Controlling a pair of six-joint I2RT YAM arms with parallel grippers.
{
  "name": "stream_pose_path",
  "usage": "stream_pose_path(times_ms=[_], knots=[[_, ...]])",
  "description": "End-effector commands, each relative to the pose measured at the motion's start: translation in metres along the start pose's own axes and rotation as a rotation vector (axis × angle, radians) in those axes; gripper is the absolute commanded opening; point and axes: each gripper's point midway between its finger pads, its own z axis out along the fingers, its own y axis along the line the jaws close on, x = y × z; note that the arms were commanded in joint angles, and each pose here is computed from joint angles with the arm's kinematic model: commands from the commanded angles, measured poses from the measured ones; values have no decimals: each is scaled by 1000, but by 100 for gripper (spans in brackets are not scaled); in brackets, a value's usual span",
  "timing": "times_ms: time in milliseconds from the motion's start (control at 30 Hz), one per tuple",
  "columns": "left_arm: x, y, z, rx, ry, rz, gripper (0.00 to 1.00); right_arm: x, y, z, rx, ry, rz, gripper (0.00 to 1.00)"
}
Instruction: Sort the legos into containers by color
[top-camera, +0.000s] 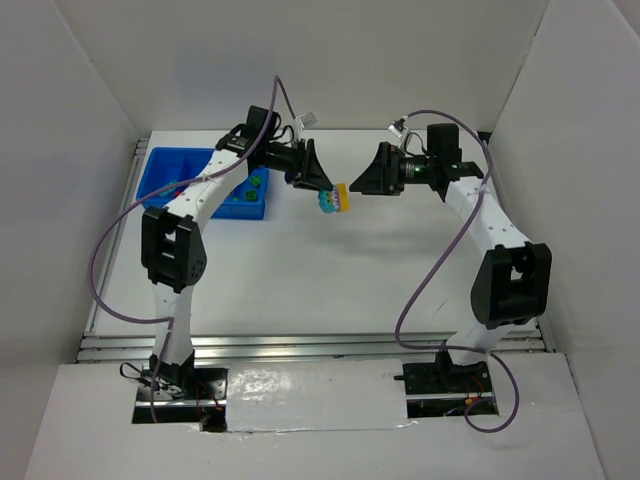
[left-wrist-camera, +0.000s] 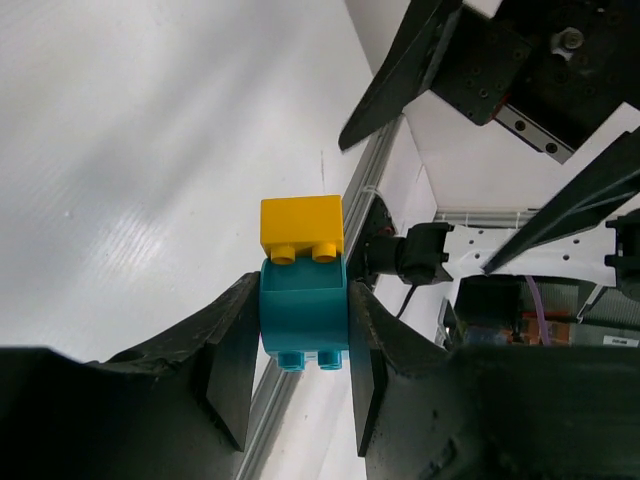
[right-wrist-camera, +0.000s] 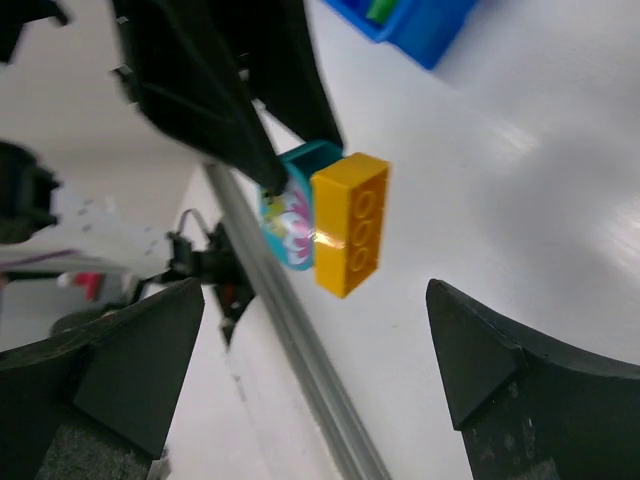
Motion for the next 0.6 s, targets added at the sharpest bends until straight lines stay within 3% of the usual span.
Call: stream_pose_path(times_ms=[0,100,167,267,367,433,533,567], knots=[[-6,-43,-16,136,-26,153,0,-10,45,-14,-241,-31,-60,100],[-8,-59,-20,216,-46,215,0,-1,52,-8,-318,8,-35,98],[-11,-76,-26,257,-67,254,0,-5,48,-3,-278,-2,-38,97],[-6,-91,-31,313,-50,279,0,-2,42,2,-252,20,2,92],[-4,-95,-30,335,-39,287,0,-1,54,5,-340,45,30,82],[-4,-96,-28,358,-38,301,0,-2,61,10,-364,44,-5,81],[-5,-105,-29,391,-52,314,0,1,65,12,-385,63,-3,73],[-6,-105,-29,390,-53,314,0,3,66,13,-389,71,10,63]])
